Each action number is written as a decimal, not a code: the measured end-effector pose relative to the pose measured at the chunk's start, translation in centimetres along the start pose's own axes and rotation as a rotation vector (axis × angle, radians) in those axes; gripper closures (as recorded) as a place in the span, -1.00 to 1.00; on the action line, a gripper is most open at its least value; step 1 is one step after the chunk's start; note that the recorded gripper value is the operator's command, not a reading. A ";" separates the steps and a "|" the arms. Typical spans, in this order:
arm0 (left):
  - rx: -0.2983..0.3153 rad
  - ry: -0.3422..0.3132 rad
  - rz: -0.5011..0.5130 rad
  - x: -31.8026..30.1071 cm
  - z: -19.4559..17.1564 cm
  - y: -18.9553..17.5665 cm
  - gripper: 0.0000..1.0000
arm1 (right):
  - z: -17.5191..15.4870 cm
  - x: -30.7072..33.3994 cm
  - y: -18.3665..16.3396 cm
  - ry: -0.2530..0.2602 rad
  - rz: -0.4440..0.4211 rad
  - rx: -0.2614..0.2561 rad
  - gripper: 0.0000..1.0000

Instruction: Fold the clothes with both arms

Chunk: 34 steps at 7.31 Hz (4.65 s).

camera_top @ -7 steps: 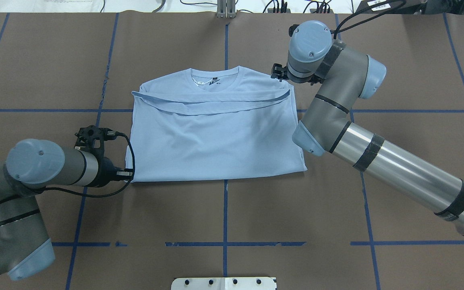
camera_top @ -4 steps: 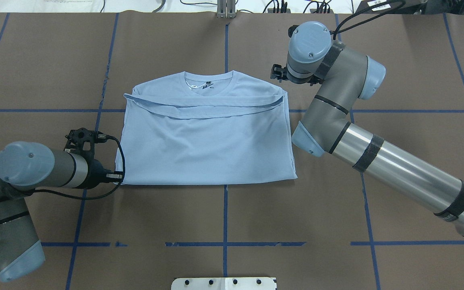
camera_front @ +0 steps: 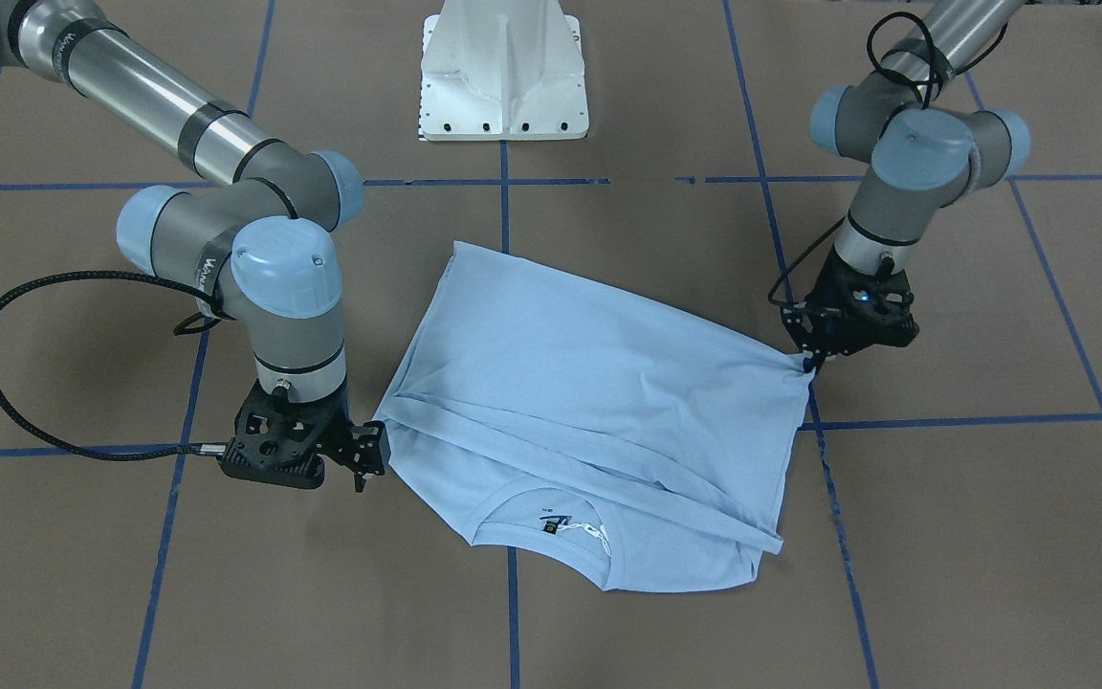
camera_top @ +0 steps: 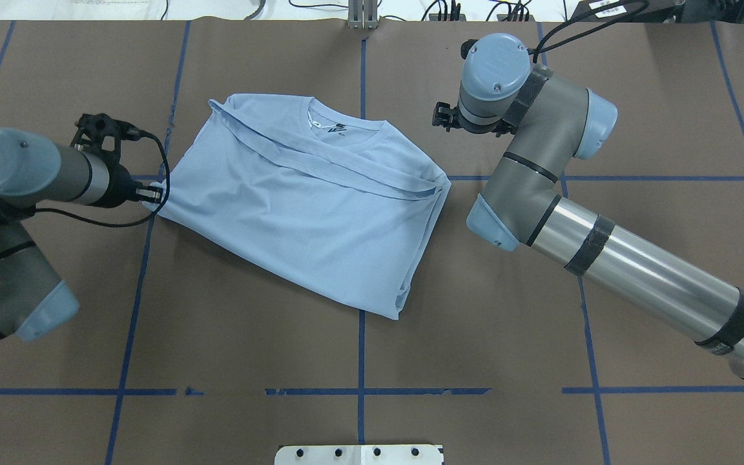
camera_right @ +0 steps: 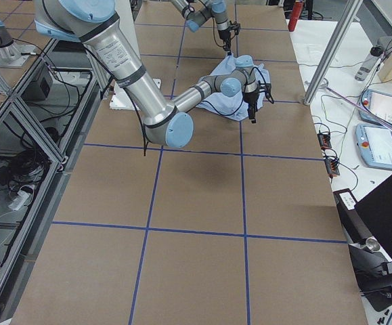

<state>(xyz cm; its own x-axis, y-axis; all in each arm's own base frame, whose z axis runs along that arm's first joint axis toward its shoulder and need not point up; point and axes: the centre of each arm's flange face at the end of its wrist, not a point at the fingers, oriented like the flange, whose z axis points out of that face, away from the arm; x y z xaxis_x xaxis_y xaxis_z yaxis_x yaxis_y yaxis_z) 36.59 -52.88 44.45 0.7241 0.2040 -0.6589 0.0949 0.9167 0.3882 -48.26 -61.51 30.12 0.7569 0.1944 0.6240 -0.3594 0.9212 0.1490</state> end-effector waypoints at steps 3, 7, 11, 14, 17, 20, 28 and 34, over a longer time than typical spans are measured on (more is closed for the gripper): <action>0.030 -0.127 0.037 -4.8 4.1 -11.9 1.00 | -0.2 -0.3 -0.1 -0.004 -0.001 0.002 -1.00; 0.130 -0.204 0.089 -8.6 4.2 -17.6 -1.00 | -0.6 -1.2 0.4 -0.039 0.012 0.009 -0.97; 0.107 -0.060 0.095 -7.3 2.7 -16.7 -1.00 | -2.1 -11.7 5.8 -0.134 0.134 -0.035 -0.31; 0.106 -0.052 0.094 -7.6 2.5 -16.1 -1.00 | -1.6 -15.5 9.9 -0.126 0.131 -0.053 -0.25; 0.107 -0.052 0.094 -7.7 2.4 -15.9 -1.00 | -0.8 -16.2 11.9 -0.113 0.109 -0.044 -0.21; 0.107 -0.051 0.094 -7.7 2.4 -15.9 -1.00 | -0.4 -16.3 12.6 -0.105 0.101 -0.038 -0.12; 0.108 -0.048 0.081 -7.7 2.3 -15.4 -1.00 | -1.4 -16.4 11.9 -0.115 0.110 -0.045 1.00; 0.116 -0.032 0.077 -7.1 2.4 -15.1 -1.00 | -10.2 2.0 23.1 -0.141 0.025 -0.095 1.00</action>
<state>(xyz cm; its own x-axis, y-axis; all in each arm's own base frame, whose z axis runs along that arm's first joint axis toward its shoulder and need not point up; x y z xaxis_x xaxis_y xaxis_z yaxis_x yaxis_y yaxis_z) 31.64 -68.95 44.80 0.7536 0.2596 -0.6039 0.1152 0.8523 0.5101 -49.53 -36.42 27.00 0.6620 0.1751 0.7287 -0.3192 0.9456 0.0628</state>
